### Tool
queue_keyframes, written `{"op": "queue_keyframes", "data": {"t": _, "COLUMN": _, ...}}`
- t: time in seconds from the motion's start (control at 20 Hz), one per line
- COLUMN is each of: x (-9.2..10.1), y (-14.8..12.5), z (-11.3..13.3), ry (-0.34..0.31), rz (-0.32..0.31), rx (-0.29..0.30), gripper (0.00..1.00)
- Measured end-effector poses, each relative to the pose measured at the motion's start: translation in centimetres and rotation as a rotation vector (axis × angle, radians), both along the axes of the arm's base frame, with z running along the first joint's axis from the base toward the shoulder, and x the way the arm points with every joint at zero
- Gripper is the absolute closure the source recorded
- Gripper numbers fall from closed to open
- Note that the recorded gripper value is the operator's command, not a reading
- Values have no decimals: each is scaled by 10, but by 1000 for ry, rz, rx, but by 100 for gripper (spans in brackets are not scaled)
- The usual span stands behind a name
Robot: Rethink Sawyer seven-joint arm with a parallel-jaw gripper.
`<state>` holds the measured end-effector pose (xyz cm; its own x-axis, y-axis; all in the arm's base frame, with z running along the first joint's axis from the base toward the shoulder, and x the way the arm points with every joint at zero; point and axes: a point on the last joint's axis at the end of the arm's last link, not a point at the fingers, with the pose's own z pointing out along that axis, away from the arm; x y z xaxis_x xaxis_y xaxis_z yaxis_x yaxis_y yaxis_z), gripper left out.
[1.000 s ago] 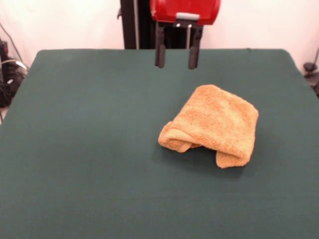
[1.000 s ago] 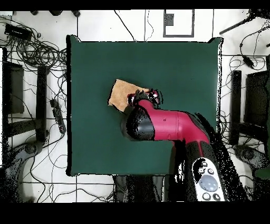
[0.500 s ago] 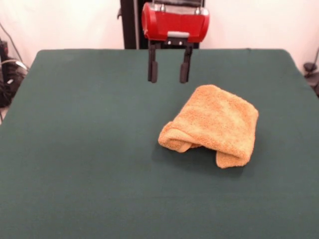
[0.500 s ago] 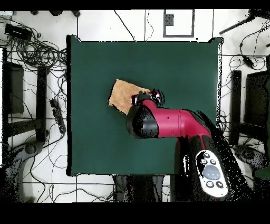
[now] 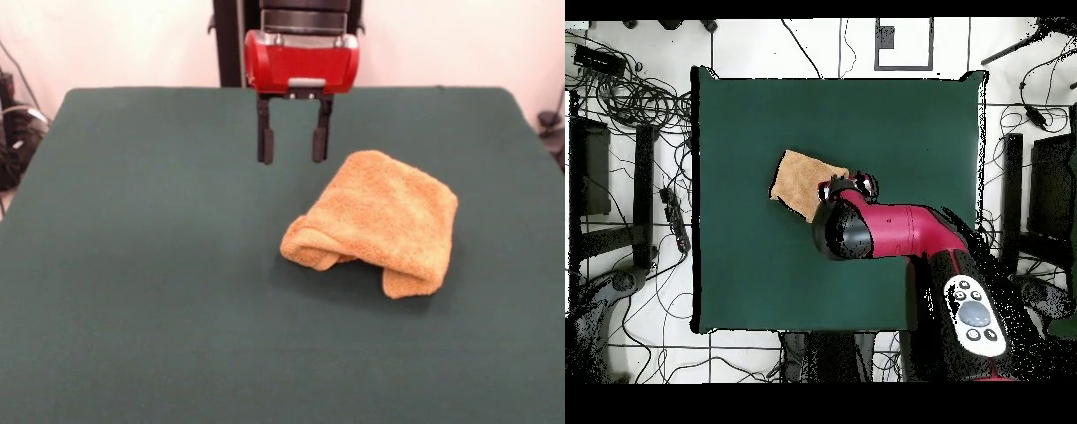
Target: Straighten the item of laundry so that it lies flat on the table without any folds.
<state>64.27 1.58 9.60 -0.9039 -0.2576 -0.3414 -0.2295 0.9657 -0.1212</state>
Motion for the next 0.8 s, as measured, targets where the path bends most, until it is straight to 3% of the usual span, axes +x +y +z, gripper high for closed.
{"op": "queue_keyframes", "data": {"t": 0.8, "x": -11, "y": 5, "z": -31, "ry": 48, "rz": 19, "rx": 13, "gripper": 0}}
